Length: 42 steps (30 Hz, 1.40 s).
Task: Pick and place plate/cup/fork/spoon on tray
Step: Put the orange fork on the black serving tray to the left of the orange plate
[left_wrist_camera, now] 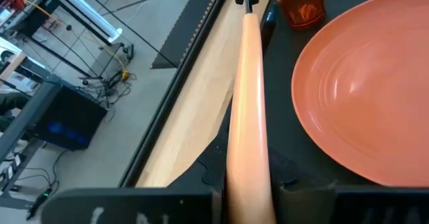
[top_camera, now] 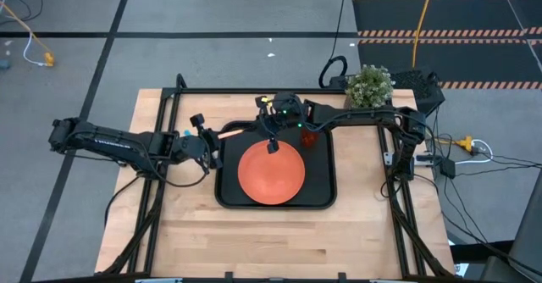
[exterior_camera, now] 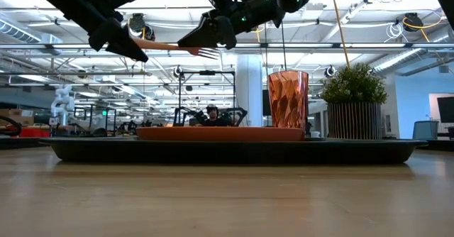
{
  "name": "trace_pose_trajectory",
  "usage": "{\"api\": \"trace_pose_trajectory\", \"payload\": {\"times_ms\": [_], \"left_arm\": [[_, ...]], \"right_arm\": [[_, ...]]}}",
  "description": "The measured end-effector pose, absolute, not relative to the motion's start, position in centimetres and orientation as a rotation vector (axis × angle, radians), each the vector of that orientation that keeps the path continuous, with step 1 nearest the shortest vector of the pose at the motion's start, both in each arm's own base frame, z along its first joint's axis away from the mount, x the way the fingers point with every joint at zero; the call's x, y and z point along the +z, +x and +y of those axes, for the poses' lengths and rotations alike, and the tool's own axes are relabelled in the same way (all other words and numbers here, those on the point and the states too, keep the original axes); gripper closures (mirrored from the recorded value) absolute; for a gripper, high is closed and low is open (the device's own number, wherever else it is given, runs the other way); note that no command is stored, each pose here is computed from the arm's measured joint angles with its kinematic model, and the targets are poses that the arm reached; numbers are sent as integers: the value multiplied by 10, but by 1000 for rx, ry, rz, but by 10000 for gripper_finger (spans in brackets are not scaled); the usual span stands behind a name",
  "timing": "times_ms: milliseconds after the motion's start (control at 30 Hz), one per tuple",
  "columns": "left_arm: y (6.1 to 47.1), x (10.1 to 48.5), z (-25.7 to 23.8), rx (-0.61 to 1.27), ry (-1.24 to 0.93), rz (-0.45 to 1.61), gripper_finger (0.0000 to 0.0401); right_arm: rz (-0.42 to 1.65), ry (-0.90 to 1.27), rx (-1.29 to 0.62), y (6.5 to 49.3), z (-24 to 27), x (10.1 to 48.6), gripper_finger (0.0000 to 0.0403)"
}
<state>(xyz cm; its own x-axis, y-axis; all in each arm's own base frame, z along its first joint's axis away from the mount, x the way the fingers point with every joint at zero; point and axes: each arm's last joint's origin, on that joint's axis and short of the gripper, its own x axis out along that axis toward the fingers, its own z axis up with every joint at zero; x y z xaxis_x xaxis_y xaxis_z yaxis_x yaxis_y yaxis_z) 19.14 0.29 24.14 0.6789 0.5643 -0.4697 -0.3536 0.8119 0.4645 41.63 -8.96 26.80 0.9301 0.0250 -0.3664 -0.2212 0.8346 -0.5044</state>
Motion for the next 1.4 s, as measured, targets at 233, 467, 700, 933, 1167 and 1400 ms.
{"api": "trace_pose_trajectory", "payload": {"times_ms": [233, 467, 700, 933, 1167, 1400], "left_arm": [[193, 246, 3, 532, 354, 614, 370], [198, 258, 11, 574, 311, 511, 370], [196, 263, 37, 748, 64, 412, 370], [194, 264, 49, 585, -181, 367, 364], [198, 268, 47, 495, -208, 299, 370], [200, 266, 43, 272, -482, 300, 370]], "right_arm": [[348, -583, 130, 414, -89, 274, 402], [268, -606, 91, 396, -85, 311, 402], [168, -640, 72, 357, -75, 365, 402], [224, -522, 142, 312, -61, 393, 402], [334, -424, 478, 297, -47, 372, 402], [366, -510, 569, 298, -37, 341, 402]]}}
